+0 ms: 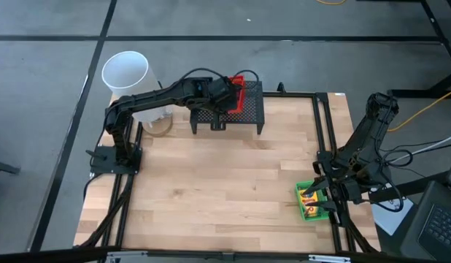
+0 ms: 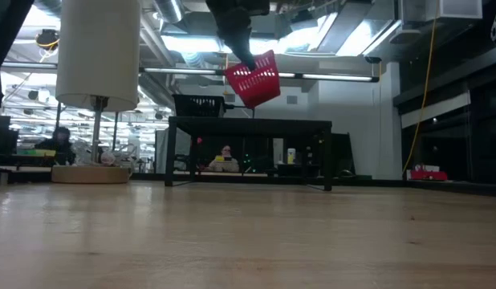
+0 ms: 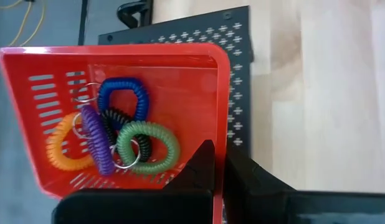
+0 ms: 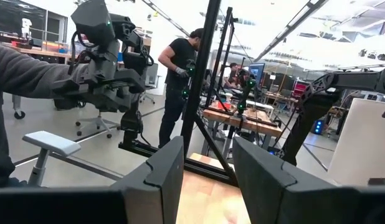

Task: Pick & Place Office Desk Supplies
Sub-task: Put the red bin filled with spring keychain on the shelf

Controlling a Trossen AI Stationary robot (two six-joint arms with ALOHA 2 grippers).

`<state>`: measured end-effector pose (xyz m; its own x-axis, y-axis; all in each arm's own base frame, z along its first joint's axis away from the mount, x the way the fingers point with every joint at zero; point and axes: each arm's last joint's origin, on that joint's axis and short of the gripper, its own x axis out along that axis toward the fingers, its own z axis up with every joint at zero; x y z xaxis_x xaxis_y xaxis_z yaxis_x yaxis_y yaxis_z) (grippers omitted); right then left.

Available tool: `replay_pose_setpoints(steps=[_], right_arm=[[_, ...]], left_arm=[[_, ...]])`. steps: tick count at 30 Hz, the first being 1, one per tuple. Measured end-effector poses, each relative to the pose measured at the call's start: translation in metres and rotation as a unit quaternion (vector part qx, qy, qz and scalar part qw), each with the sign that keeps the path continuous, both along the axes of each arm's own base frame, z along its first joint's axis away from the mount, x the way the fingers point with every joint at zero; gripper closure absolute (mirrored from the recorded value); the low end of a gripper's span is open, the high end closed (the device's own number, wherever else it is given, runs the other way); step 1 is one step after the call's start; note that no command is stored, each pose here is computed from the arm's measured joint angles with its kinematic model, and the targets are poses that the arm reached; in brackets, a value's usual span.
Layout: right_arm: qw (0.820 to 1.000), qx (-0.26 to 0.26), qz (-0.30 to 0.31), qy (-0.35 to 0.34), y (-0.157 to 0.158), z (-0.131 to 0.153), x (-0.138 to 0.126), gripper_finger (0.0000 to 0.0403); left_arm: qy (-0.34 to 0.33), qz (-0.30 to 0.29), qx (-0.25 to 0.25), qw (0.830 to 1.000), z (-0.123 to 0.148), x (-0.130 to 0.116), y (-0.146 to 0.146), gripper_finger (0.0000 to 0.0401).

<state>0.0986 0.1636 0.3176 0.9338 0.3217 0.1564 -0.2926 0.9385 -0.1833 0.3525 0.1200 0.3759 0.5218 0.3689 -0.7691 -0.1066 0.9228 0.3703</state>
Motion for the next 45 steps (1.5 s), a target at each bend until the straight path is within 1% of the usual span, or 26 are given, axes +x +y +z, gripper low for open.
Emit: replay_pose_setpoints(steps=[7, 12, 15, 19, 29, 45], right_arm=[[1.000, 0.002, 0.001, 0.000, 0.000, 0.000, 0.000, 0.0264], [1.000, -0.002, 0.026, -0.006, 0.001, 0.000, -0.001, 0.0264], [1.000, -0.003, 0.029, -0.006, 0.002, 0.000, -0.001, 0.0264], [1.000, -0.003, 0.029, -0.006, 0.002, 0.000, -0.001, 0.0264], [1.000, -0.002, 0.029, -0.006, 0.002, 0.000, -0.001, 0.0264], [0.999, 0.000, 0.037, -0.006, 0.002, 0.000, -0.001, 0.0264]], left_arm=[[-0.002, 0.009, -0.002, 1.000, 0.000, -0.002, 0.009, 0.0398], [0.014, 0.008, -0.012, 1.000, -0.013, 0.006, 0.013, 0.0398], [0.026, 0.009, -0.013, 1.000, -0.022, 0.012, 0.016, 0.0398], [0.049, 0.010, -0.004, 0.999, -0.032, 0.017, 0.018, 0.0398], [0.088, 0.022, 0.004, 0.996, -0.035, 0.011, 0.017, 0.0398], [0.078, 0.045, -0.009, 0.996, -0.038, 0.014, 0.019, 0.0398]])
